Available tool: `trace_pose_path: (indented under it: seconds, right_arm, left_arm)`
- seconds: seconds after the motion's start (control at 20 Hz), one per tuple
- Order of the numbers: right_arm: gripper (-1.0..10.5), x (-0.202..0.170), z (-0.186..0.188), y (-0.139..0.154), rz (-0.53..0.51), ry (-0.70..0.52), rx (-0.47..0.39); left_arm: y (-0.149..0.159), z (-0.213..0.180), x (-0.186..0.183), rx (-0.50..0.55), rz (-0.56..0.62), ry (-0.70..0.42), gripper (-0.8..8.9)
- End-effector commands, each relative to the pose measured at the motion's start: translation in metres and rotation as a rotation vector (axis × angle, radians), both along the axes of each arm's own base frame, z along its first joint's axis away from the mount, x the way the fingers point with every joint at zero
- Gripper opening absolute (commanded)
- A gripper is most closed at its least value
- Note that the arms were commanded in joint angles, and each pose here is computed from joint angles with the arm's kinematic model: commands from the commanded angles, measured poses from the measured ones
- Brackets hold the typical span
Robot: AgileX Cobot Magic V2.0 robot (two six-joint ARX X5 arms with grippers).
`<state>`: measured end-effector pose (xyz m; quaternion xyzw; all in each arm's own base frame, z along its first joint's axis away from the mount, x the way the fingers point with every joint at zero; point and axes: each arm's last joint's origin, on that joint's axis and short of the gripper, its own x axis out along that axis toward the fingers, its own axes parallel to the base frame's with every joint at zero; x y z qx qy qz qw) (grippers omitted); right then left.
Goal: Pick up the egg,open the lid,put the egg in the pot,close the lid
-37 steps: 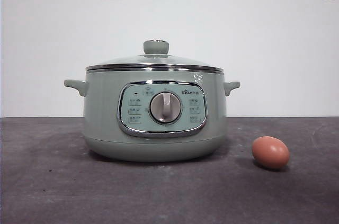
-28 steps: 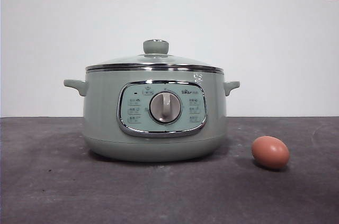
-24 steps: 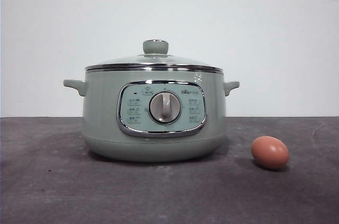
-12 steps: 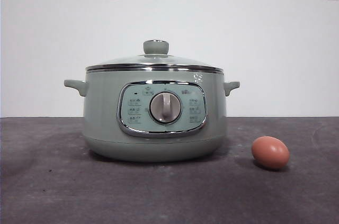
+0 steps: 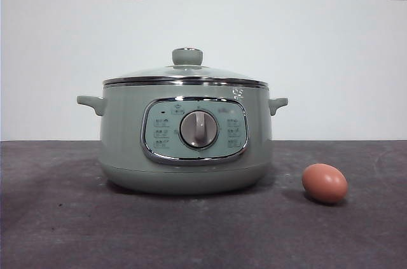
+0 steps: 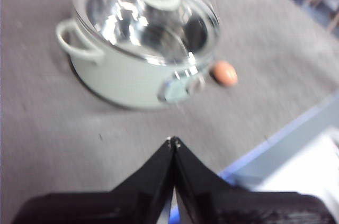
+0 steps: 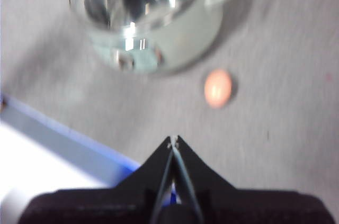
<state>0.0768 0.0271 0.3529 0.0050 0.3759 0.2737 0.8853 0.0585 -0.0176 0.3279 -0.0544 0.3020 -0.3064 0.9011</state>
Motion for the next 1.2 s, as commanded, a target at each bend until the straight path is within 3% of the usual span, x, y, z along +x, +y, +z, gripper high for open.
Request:
trace_pose_path:
  seconds: [0.05, 0.3, 0.35, 0.45, 0.5, 0.9, 1.2]
  right_arm:
    - [-0.1, -0.003, 0.000, 0.000, 0.049, 0.047, -0.046]
    - [0.3, -0.005, -0.002, 0.000, 0.063, 0.067, -0.064]
    - [1.3, -0.005, -0.002, 0.000, 0.061, 0.069, -0.063]
    - [5.0, -0.004, -0.002, 0.000, 0.056, 0.074, -0.059]
    - [6.3, -0.004, -0.002, 0.000, 0.057, 0.074, -0.059]
    - [6.3, -0.001, -0.001, 0.001, 0.059, 0.068, -0.056]
    - [6.2, 0.039, -0.007, 0.014, 0.093, 0.101, -0.067]
  left_arm:
    - [-0.001, 0.006, -0.003, 0.046, -0.061, 0.013, -0.06]
    - [-0.002, 0.007, -0.004, 0.049, -0.076, 0.032, 0.18]
    - [-0.002, 0.007, -0.004, 0.050, -0.071, 0.037, 1.37]
    - [-0.002, 0.007, -0.003, 0.044, -0.066, 0.046, 6.29]
    - [-0.002, 0.007, -0.003, 0.044, -0.066, 0.046, 7.34]
    - [-0.002, 0.007, -0.003, 0.043, -0.067, 0.047, 7.28]
    - [-0.002, 0.007, -0.003, 0.043, -0.067, 0.046, 7.28]
